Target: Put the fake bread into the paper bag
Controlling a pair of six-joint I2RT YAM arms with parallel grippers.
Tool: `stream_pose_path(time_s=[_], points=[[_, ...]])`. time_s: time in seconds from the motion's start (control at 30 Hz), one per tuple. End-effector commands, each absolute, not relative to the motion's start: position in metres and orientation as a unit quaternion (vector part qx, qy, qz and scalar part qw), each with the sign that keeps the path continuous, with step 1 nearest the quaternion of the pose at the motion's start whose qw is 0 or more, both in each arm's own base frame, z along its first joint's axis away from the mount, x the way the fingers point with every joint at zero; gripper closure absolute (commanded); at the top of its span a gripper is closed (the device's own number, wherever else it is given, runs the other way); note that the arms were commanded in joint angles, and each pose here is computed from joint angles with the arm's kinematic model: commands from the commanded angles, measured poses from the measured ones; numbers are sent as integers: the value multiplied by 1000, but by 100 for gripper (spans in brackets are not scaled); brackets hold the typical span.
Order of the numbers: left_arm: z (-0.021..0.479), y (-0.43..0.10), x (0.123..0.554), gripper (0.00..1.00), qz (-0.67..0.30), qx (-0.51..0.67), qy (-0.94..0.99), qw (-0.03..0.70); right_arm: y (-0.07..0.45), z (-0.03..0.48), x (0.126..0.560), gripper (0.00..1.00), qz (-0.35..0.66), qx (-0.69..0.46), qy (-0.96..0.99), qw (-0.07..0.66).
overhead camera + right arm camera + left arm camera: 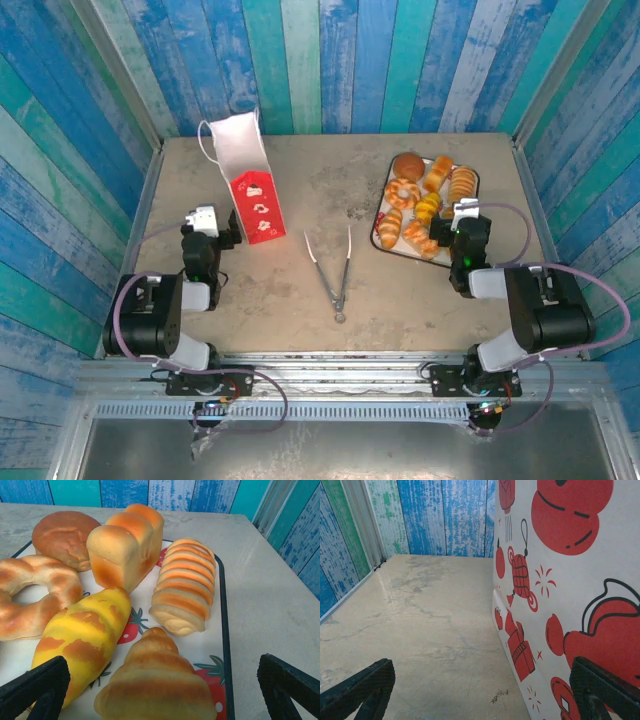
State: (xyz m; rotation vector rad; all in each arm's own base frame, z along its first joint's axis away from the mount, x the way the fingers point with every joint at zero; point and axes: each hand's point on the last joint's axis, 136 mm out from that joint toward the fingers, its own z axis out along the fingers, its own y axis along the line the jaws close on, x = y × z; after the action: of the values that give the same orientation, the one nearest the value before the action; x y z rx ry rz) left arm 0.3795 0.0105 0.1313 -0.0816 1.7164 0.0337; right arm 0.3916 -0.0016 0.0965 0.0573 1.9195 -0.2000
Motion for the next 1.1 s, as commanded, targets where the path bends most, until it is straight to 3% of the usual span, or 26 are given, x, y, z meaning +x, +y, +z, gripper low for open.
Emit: stream_pose_path(time_s=[0.0, 0.63, 0.83, 1.07], points=[[127, 9, 384, 6, 17, -28, 761, 648, -4, 102, 393, 0, -90, 27, 813, 575], [132, 15, 381, 6, 26, -46, 755, 654, -7, 106, 393, 0, -93, 37, 808, 580], [193, 44, 356, 6, 60, -132, 719, 680, -13, 145, 384, 0, -96, 59, 818, 564], [265, 65, 326, 6, 32, -250, 683, 686, 4, 207, 369, 0, -13, 77, 829, 555]])
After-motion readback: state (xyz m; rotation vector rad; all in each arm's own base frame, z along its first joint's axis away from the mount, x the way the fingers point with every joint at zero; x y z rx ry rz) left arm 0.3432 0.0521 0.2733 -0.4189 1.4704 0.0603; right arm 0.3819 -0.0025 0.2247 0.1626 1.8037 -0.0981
